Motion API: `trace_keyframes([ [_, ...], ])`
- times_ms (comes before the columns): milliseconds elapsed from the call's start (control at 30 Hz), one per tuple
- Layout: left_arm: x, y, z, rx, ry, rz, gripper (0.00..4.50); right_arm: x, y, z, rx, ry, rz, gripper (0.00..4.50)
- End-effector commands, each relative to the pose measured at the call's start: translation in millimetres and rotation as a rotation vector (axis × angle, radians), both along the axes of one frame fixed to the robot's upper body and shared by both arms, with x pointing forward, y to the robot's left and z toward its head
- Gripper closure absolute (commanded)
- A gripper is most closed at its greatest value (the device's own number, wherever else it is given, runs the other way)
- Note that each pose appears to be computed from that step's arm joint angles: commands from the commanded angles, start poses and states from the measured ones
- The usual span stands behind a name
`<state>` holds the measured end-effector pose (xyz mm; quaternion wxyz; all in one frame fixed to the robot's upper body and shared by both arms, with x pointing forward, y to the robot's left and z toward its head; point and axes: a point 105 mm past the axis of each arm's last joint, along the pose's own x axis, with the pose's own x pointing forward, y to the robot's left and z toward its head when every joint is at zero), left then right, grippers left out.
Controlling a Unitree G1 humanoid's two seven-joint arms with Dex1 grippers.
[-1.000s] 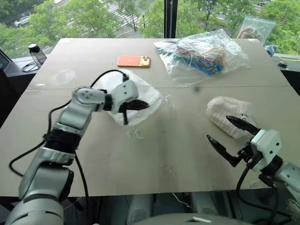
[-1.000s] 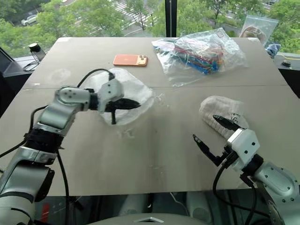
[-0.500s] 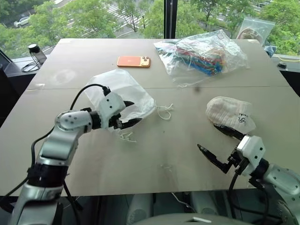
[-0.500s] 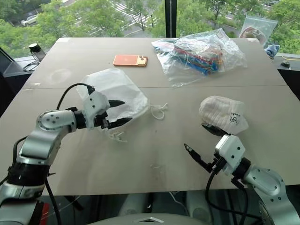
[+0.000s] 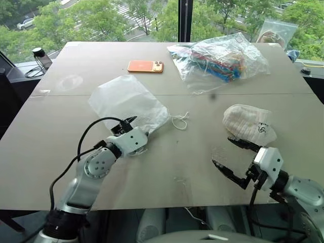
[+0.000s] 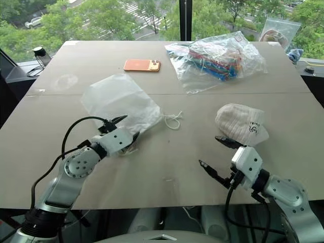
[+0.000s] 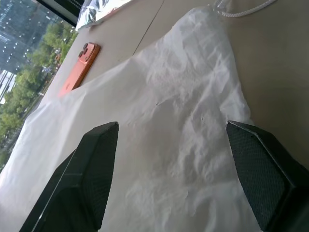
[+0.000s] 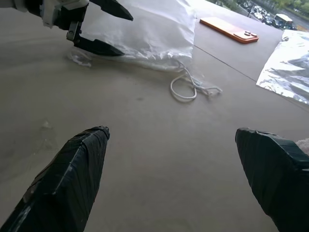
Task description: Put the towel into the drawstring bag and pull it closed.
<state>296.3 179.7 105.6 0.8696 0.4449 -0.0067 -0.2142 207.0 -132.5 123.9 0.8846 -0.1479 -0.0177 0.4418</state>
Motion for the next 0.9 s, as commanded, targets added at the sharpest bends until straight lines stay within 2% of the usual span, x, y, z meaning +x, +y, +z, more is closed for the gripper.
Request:
trace_keyframes([
  [33,-10,-3,11,-0.015,-0.060,-0.010,0.87,-3,4,18,0.022,-0.050,0.025,0.00],
  [233,-18,-16,15,-0.114,-0.075,-0.042,0.87,1,2,16,0.023,-0.040,0.040,0.00],
  [367,-19,-9,12,-0.092,-0.094,-0.004,0.87,2,4,18,0.039,-0.046,0.031,0.00],
  [467,-9,0,12,-0.049,-0.143,0.067,0.87,2,5,18,0.031,-0.046,0.039,0.00],
  [700,-3,-5,-2,-0.014,-0.144,0.082,0.87,3,0,20,0.011,-0.045,0.043,0.00],
  [900,-10,-20,1,-0.119,-0.109,0.011,0.87,4,1,23,0.013,-0.051,0.038,0.00],
])
